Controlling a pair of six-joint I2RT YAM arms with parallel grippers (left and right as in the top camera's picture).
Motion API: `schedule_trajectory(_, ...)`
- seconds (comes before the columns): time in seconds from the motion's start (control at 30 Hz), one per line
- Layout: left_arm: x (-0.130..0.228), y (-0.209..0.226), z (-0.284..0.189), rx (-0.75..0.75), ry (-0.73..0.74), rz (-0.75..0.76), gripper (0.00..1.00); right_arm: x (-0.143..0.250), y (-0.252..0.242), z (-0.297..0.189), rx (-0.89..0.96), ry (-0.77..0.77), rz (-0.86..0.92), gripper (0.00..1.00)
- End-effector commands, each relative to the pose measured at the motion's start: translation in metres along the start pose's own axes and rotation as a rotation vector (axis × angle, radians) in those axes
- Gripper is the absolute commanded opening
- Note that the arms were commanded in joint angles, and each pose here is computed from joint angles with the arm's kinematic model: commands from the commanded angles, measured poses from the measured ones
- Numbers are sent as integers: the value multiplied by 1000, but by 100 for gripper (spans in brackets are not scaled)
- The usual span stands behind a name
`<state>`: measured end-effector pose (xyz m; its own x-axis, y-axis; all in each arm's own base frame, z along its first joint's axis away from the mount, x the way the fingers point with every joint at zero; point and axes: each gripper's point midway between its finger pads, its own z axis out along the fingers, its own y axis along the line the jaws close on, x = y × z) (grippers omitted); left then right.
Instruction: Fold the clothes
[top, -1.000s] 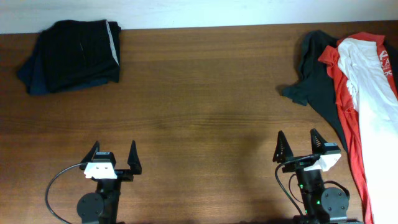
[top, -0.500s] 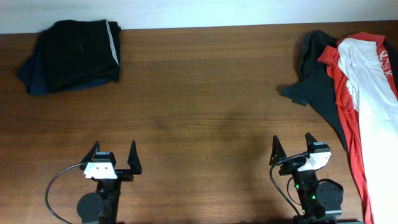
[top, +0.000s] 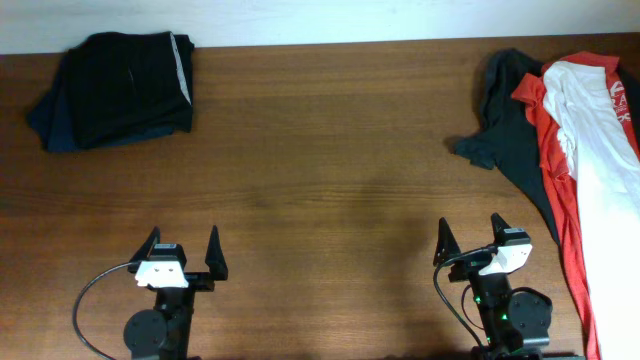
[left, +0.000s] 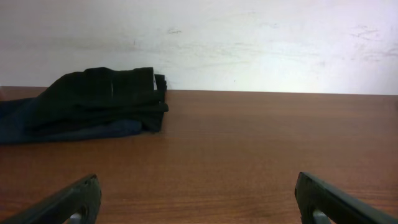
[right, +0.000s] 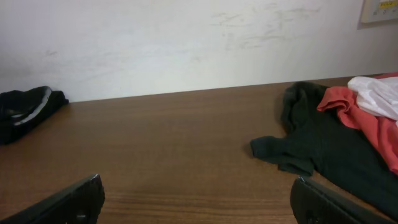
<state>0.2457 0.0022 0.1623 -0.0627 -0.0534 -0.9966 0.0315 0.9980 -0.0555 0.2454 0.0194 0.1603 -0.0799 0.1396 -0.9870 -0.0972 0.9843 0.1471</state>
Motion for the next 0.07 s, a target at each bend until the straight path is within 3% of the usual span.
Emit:
schedule_trajectory(0.0,2,1,0,-5,1,-6,99,2,1,0,-10,3,-6,99)
schedule_trajectory(0.03,2,1,0,-5,1,-6,99,2,1,0,-10,3,-6,99)
